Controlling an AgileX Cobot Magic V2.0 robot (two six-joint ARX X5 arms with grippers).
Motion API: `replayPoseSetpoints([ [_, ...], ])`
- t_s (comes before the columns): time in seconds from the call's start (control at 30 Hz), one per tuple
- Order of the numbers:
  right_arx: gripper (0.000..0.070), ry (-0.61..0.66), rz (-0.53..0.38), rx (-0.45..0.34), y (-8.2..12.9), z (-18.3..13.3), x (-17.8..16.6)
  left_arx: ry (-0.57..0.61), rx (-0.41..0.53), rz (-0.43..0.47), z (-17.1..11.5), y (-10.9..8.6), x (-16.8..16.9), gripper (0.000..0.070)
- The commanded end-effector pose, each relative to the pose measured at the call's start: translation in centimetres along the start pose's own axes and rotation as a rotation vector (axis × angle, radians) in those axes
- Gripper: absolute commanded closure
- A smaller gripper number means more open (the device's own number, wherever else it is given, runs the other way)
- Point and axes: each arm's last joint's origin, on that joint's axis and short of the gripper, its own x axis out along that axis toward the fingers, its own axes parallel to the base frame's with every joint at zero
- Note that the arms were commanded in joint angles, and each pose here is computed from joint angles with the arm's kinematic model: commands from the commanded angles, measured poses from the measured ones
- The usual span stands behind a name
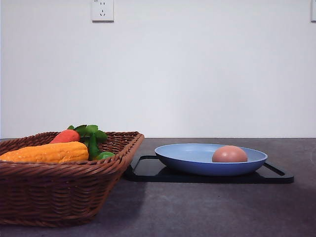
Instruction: Transfer egg from basket to plate and serve
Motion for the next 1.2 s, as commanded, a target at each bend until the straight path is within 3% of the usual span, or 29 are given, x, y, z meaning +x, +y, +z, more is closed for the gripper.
replayPoseSetpoints([
  [0.0,0.07,-0.013,-0.004,0.012,-0.01,0.09,-0.01,0.021,-0.002,0.006,-0.58,0.08,0.16,0.07],
  [1.17,0.07,-0.013,-0.004,0.012,-0.01,0.09,-0.01,0.021,-0.002,0.006,-0.58,0.08,0.16,0.07],
])
